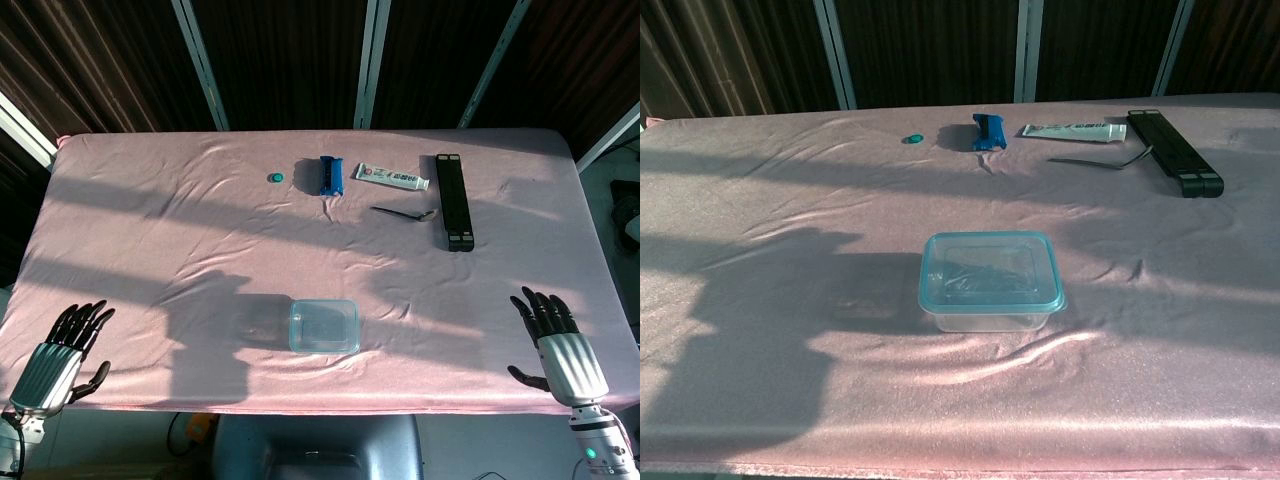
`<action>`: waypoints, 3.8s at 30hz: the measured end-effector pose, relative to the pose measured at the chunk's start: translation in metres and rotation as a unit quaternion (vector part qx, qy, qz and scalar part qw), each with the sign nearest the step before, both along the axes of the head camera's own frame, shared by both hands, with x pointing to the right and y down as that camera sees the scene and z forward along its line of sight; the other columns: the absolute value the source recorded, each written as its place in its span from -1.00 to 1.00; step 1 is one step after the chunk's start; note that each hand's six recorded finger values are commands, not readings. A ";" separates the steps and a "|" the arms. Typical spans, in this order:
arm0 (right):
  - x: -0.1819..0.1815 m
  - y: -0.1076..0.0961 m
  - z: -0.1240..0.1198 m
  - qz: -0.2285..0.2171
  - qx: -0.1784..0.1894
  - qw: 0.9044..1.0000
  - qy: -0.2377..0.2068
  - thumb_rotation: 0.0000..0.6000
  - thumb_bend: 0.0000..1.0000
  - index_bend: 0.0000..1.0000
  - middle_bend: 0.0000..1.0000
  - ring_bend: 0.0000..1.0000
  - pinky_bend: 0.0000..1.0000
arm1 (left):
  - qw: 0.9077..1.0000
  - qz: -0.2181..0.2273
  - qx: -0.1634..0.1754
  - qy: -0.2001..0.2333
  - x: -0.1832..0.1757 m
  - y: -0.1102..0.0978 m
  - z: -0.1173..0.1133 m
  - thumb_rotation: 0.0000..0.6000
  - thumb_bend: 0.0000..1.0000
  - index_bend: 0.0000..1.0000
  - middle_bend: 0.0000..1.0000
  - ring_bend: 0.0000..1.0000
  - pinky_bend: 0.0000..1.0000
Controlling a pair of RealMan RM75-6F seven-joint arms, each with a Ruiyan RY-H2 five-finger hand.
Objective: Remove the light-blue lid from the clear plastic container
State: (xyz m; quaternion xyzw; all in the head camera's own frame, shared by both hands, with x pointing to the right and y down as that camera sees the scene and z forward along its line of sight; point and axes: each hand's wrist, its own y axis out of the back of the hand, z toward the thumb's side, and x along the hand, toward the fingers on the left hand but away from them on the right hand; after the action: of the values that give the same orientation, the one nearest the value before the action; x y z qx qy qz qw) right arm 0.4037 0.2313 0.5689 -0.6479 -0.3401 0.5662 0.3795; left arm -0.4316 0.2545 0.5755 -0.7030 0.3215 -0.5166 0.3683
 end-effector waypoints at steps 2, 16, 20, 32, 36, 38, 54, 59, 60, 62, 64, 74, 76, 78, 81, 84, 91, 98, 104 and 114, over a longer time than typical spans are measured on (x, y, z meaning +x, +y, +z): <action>0.000 0.000 -0.001 0.000 0.000 1.000 -0.002 1.00 -0.76 -1.00 -1.00 -1.00 -1.00 | 1.000 0.002 -0.002 0.001 0.001 0.001 0.001 1.00 -0.25 -1.00 -1.00 -1.00 -1.00; -0.002 0.003 -0.004 -0.002 0.002 1.000 -0.008 1.00 -0.76 -1.00 -1.00 -1.00 -1.00 | 0.980 0.120 -0.044 0.150 0.093 0.005 0.032 1.00 -0.43 -1.00 -1.00 -1.00 -1.00; -0.004 0.004 -0.006 -0.003 0.003 1.000 -0.014 1.00 -0.76 -1.00 -1.00 -1.00 -1.00 | 0.969 0.156 -0.073 0.176 0.135 0.010 0.046 1.00 -0.45 -1.00 -1.00 -1.00 -1.00; -0.002 0.004 -0.006 0.000 -0.003 1.000 -0.019 1.00 -0.76 -1.00 -1.00 -1.00 -1.00 | 0.960 0.156 -0.098 0.211 0.234 -0.009 0.078 1.00 -0.46 -1.00 -1.00 -1.00 -1.00; -0.002 0.003 -0.005 0.000 -0.007 1.000 -0.019 1.00 -0.76 -1.00 -1.00 -1.00 -1.00 | 0.959 0.158 -0.113 0.207 0.253 -0.013 0.087 1.00 -0.47 -1.00 -1.00 -1.00 -1.00; -0.001 0.003 -0.004 0.001 -0.010 1.000 -0.018 1.00 -0.76 -1.00 -1.00 -1.00 -1.00 | 0.958 0.162 -0.125 0.203 0.263 -0.013 0.092 1.00 -0.47 -1.00 -1.00 -1.00 -1.00; -0.002 0.007 -0.004 -0.006 -0.023 1.000 -0.020 1.00 -0.76 -1.00 -1.00 -1.00 -1.00 | 0.963 0.145 -0.135 0.184 0.312 -0.028 0.120 1.00 -0.47 -1.00 -1.00 -1.00 -1.00; -0.001 0.007 -0.006 -0.004 -0.023 0.999 -0.023 1.00 -0.76 -1.00 -1.00 -1.00 -1.00 | 0.966 0.152 -0.126 0.165 0.318 -0.032 0.128 1.00 -0.47 -1.00 -1.00 -1.00 -1.00; 0.000 0.007 -0.006 -0.004 -0.023 0.999 -0.023 1.00 -0.76 -1.00 -1.00 -1.00 -1.00 | 0.967 0.153 -0.125 0.162 0.319 -0.033 0.129 1.00 -0.47 -1.00 -1.00 -1.00 -1.00; 0.001 0.007 -0.007 -0.003 -0.023 0.999 -0.023 1.00 -0.76 -1.00 -1.00 -1.00 -1.00 | 0.968 0.151 -0.123 0.155 0.319 -0.036 0.131 1.00 -0.47 -1.00 -1.00 -1.00 -1.00; 0.001 0.006 -0.007 -0.003 -0.024 0.999 -0.023 1.00 -0.76 -1.00 -1.00 -1.00 -1.00 | 0.970 0.151 -0.118 0.150 0.319 -0.039 0.131 1.00 -0.47 -1.00 -1.00 -1.00 -1.00; 0.003 0.007 -0.009 0.001 -0.022 0.999 -0.024 1.00 -0.76 -1.00 -1.00 -1.00 -1.00 | 0.971 0.146 -0.129 0.135 0.322 -0.043 0.141 1.00 -0.42 -1.00 -1.00 -1.00 -1.00; 0.004 0.006 -0.009 0.003 -0.021 0.999 -0.024 1.00 -0.76 -1.00 -1.00 -1.00 -1.00 | 0.972 0.147 -0.128 0.131 0.323 -0.045 0.143 1.00 -0.42 -1.00 -1.00 -1.00 -1.00; 0.004 0.006 -0.009 0.003 -0.022 0.999 -0.024 1.00 -0.76 -1.00 -1.00 -1.00 -1.00 | 0.973 0.147 -0.126 0.128 0.324 -0.046 0.144 1.00 -0.42 -1.00 -1.00 -1.00 -1.00; 0.004 0.006 -0.008 0.002 -0.023 0.999 -0.023 1.00 -0.76 -1.00 -1.00 -1.00 -1.00 | 0.974 0.144 -0.123 0.126 0.324 -0.046 0.146 1.00 -0.42 -1.00 -0.86 -0.93 -1.00; 0.003 0.007 -0.007 0.000 -0.025 0.999 -0.023 1.00 -0.76 -1.00 -1.00 -1.00 -1.00 | 0.974 0.140 -0.125 0.125 0.325 -0.046 0.148 1.00 -0.41 -1.00 -0.56 -0.69 -0.95; -0.005 0.006 -0.001 -0.019 -0.034 0.999 -0.021 1.00 -0.76 -1.00 -1.00 -1.00 -1.00 | 0.974 0.140 -0.135 0.117 0.326 -0.042 0.155 1.00 -0.37 -1.00 0.01 -0.16 -0.60; -0.020 -0.001 0.010 -0.051 -0.040 0.998 -0.024 1.00 -0.76 -1.00 -1.00 -1.00 -1.00 | 0.973 0.154 -0.133 0.114 0.326 -0.033 0.154 1.00 -0.37 -1.00 0.18 0.00 -0.37; -0.032 -0.007 0.020 -0.076 -0.049 0.995 -0.027 1.00 -0.67 -0.99 -1.00 -1.00 -1.00 | 0.972 0.158 -0.131 0.119 0.326 -0.028 0.150 1.00 -0.36 -1.00 0.20 0.03 -0.20; -0.088 -0.036 0.057 -0.167 -0.064 0.979 -0.095 1.00 -0.41 -0.44 -0.80 -1.00 -0.91 | 0.967 0.158 -0.146 0.136 0.330 -0.016 0.144 1.00 -0.36 -1.00 0.23 0.04 -0.15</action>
State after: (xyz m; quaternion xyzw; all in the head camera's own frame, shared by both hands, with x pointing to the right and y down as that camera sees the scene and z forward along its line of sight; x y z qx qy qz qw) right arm 0.3159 0.1954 0.6258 -0.7693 -0.2242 0.4516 0.3925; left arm -0.1013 0.2380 0.7199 -0.8548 0.1746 -0.3923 0.2913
